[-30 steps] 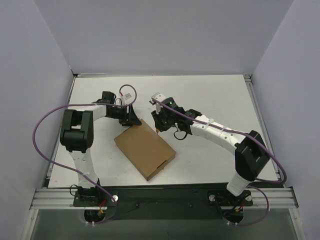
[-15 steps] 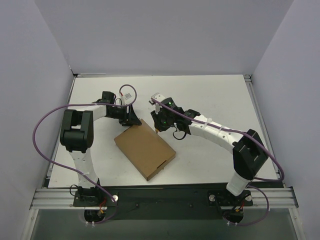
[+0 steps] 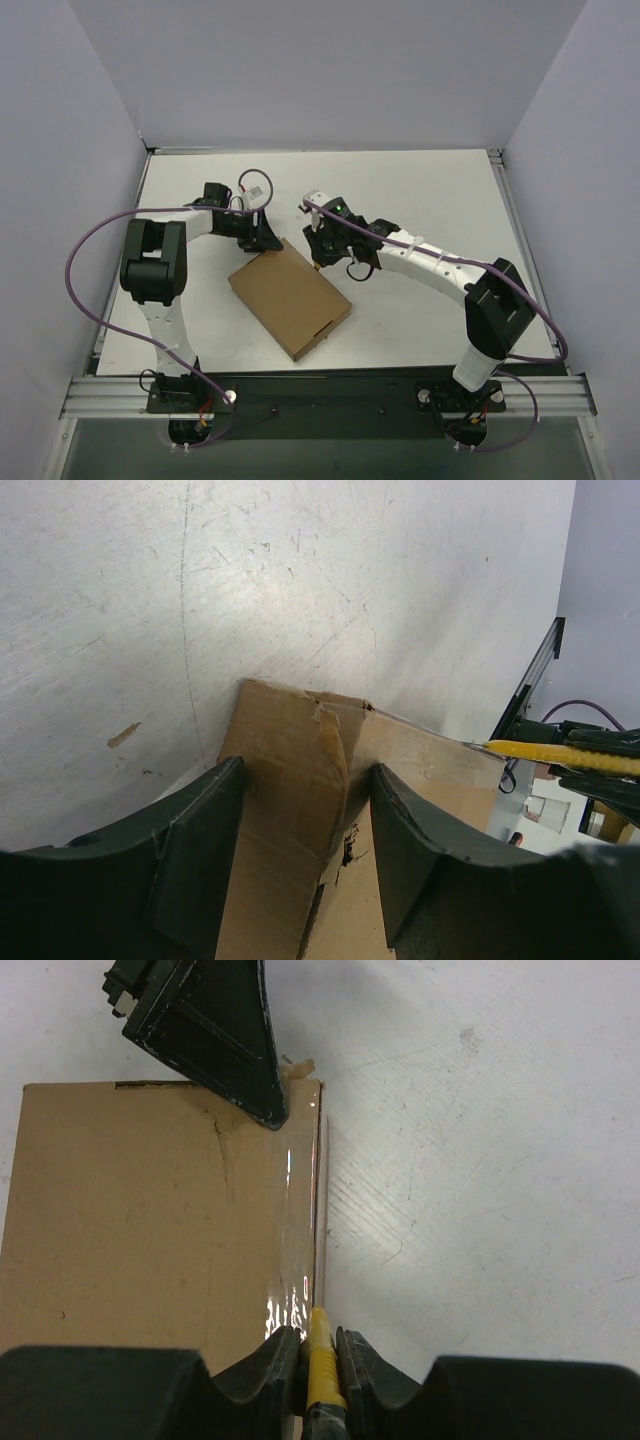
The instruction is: Unpack the express box
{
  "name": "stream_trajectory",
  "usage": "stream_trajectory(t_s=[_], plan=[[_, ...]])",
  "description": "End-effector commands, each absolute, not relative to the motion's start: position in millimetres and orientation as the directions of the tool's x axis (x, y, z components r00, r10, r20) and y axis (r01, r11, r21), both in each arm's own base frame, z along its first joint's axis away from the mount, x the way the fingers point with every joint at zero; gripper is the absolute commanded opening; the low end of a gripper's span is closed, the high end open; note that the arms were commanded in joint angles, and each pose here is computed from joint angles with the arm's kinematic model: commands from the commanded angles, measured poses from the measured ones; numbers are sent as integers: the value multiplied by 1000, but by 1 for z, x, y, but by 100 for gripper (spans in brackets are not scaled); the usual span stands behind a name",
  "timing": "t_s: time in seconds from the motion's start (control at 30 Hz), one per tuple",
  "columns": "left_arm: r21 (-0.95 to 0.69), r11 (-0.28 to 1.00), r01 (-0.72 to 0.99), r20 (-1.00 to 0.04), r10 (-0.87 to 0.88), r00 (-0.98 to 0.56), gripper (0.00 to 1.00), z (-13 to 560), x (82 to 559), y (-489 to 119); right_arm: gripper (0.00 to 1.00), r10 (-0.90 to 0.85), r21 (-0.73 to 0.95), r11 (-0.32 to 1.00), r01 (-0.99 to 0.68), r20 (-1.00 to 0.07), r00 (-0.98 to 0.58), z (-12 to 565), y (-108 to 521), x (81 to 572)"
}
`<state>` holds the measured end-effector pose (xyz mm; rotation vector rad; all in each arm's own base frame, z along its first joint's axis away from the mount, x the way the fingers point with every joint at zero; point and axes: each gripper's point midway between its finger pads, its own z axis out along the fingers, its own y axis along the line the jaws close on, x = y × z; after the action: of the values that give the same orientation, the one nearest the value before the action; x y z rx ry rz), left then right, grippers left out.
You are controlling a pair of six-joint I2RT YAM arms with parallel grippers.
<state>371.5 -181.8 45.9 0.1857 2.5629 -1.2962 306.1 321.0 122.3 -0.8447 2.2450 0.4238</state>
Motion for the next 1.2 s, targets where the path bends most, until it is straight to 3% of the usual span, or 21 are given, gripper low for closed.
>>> stream_trajectory(t_s=[0.0, 0.23, 0.4, 1.17], plan=[[-692, 703, 163, -235, -6, -972, 60, 11, 364, -161, 0, -466, 72, 731, -678, -674, -574, 122, 315, 291], [-692, 704, 160, -240, -16, -971, 59, 12, 368, -158, 0, -485, 53, 734, -677, -657, -577, 123, 304, 284], [-695, 699, 167, -245, -12, -970, 58, 14, 367, -159, 0, -394, 72, 784, -617, -711, -583, 146, 298, 309], [-697, 695, 177, -239, 8, -971, 58, 13, 363, -164, 0, -385, 96, 733, -673, -757, -527, 155, 321, 304]])
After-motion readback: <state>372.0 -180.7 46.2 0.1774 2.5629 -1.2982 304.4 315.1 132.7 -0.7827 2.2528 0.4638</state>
